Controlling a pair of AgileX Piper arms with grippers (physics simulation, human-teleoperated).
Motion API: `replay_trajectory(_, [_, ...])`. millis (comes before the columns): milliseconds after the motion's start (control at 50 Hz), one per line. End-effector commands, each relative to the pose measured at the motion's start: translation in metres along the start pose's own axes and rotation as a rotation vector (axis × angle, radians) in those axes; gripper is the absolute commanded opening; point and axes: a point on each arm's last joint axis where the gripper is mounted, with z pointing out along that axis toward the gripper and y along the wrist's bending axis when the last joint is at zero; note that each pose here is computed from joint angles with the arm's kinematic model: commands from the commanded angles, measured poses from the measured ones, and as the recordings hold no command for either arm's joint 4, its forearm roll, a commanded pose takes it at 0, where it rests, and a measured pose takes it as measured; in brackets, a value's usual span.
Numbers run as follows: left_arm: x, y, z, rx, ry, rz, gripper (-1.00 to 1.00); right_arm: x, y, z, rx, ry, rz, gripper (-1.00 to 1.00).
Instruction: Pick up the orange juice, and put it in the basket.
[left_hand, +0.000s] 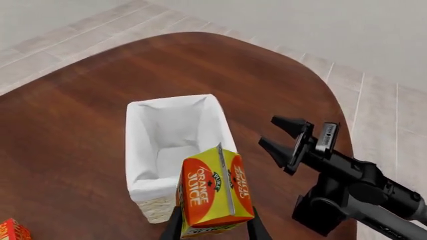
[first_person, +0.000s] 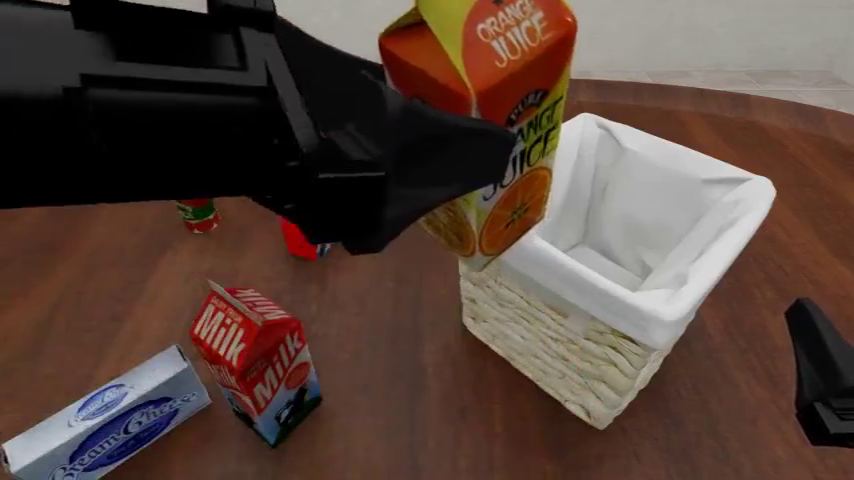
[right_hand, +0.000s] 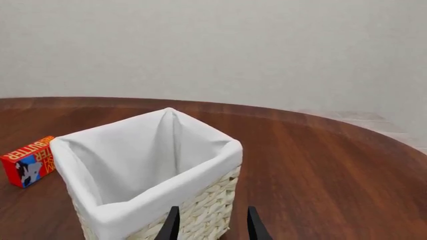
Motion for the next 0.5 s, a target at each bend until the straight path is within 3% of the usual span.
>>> replay_trajectory(20, [-0.023, 0.007, 0.026, -0.031, 0.000, 0.024, -1.00, 0.000, 0.000, 0.000, -0.006, 0.000, -0.007, 1.00])
replay_trajectory(260, [-0.026, 0.010, 0.059, -0.041, 0.011, -0.006, -1.00, -0.002, 0.000, 0.000, 0.000, -0.004, -0.012, 1.00])
replay_trajectory(360, [-0.032, 0.016, 0.074, -0.056, 0.009, -0.047, -1.00, -0.002, 0.000, 0.000, -0.002, -0.003, -0.007, 1.00])
replay_trajectory(500, [-0.040, 0.018, 0.092, -0.063, 0.014, -0.049, -1.00, -0.003, 0.000, 0.000, -0.006, 0.000, -0.008, 1.00])
